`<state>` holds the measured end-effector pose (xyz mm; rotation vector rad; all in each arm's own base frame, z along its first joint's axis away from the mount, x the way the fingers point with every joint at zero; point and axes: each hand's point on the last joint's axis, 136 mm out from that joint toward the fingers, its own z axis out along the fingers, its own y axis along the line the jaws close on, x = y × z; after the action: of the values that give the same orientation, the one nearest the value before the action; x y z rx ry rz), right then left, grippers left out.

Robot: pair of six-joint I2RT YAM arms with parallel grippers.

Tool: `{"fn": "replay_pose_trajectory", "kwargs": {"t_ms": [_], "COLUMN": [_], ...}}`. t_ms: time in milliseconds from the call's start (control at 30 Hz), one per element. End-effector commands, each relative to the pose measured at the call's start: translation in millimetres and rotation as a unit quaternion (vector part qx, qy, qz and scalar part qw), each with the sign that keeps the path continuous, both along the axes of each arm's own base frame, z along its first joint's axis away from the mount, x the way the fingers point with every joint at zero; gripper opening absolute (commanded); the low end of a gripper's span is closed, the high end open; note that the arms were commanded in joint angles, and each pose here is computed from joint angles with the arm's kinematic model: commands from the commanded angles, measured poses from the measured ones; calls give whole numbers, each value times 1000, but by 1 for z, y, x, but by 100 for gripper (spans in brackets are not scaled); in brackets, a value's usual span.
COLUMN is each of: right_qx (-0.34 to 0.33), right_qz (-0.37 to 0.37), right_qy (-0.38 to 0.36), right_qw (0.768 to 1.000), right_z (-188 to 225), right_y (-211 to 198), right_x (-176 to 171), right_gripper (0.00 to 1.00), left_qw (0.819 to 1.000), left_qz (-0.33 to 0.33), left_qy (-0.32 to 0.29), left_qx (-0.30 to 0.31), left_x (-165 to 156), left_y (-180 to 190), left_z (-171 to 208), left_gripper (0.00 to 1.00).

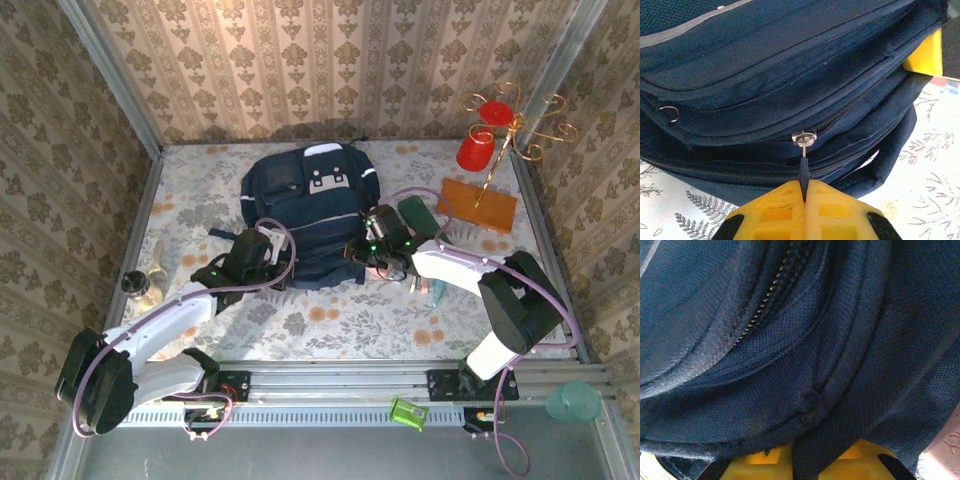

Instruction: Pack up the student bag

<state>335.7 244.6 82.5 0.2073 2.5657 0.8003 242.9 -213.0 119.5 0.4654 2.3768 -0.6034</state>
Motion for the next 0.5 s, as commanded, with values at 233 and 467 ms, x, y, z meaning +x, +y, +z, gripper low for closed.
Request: {"fn": "replay_pose_trajectory", "kwargs": {"t_ms": [233,467], "right_qx": [-54,-83], "right_qz": [31,54], "right_qy": [-14,-15], "right_qw": [998,995], "right_z": [17,26], "right_y": [-53,-68], "right_x": [27,37], "right_gripper": [1,0], "left_qw": [997,992], "left_qz": [67,108], "left_qy": [-15,-21], "left_qx": [44,69], "left_x": [16,24], "left_y": [46,65], "left_z": [-1,-8], "left_gripper": [0,0]}}
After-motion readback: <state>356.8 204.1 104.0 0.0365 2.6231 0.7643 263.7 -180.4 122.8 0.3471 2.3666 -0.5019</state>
